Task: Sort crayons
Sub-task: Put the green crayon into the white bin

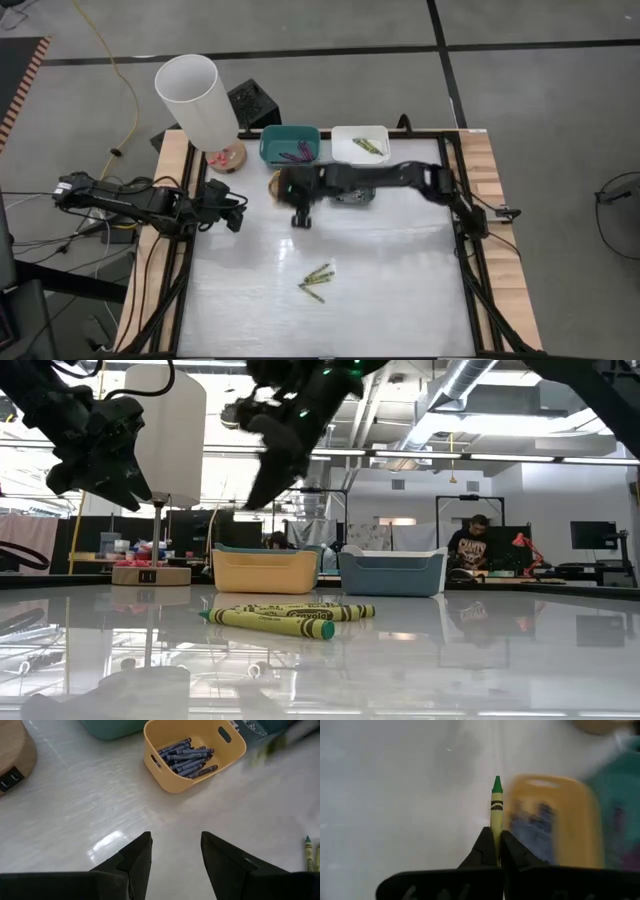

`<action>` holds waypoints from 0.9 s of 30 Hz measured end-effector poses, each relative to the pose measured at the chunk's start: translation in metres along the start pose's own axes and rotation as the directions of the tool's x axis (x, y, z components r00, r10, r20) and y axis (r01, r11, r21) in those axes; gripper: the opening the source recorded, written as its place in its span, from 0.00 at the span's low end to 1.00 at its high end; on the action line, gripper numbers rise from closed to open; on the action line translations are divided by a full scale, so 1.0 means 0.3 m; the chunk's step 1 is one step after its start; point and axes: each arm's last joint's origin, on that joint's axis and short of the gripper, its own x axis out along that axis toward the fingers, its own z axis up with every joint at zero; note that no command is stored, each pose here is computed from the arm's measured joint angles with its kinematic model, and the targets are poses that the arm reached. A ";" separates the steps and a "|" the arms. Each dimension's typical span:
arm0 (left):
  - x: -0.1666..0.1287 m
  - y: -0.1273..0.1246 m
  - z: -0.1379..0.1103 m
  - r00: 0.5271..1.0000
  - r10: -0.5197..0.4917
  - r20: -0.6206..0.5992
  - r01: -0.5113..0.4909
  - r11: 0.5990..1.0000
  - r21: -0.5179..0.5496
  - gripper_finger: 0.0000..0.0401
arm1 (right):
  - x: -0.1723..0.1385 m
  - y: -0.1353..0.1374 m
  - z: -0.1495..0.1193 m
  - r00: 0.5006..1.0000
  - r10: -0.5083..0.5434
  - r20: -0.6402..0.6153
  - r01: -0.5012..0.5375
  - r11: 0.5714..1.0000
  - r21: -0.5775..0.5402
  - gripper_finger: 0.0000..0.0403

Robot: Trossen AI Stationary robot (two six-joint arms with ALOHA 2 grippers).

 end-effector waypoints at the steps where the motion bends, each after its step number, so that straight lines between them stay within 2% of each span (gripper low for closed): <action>1: 0.000 0.000 0.000 1.000 0.000 0.000 0.000 1.000 -0.002 0.40 | -0.026 -0.034 -0.002 1.000 -0.013 -0.006 0.013 1.000 0.005 0.00; 7: 0.000 0.000 0.001 1.000 0.006 0.008 -0.006 1.000 -0.025 0.40 | -0.224 -0.237 -0.031 0.995 -0.101 -0.023 0.102 0.994 0.043 0.00; 16: 0.000 0.003 0.003 0.999 0.028 0.037 -0.025 0.997 -0.067 0.40 | -0.460 -0.477 -0.162 0.964 -0.218 -0.152 0.241 0.958 0.156 0.00; 21: 0.000 0.004 0.005 0.998 0.040 0.052 -0.035 0.996 -0.083 0.40 | -0.493 -0.555 -0.232 0.940 -0.226 -0.255 0.282 0.936 0.209 0.00; 24: 0.000 0.005 0.006 0.997 0.047 0.062 -0.041 0.994 -0.099 0.40 | -0.467 -0.568 -0.270 0.939 -0.216 -0.269 0.278 0.935 0.220 0.00; 27: -0.001 0.005 0.006 0.997 0.047 0.062 -0.040 0.993 -0.111 0.40 | -0.416 -0.567 -0.346 0.939 -0.199 -0.279 0.268 0.934 0.238 0.00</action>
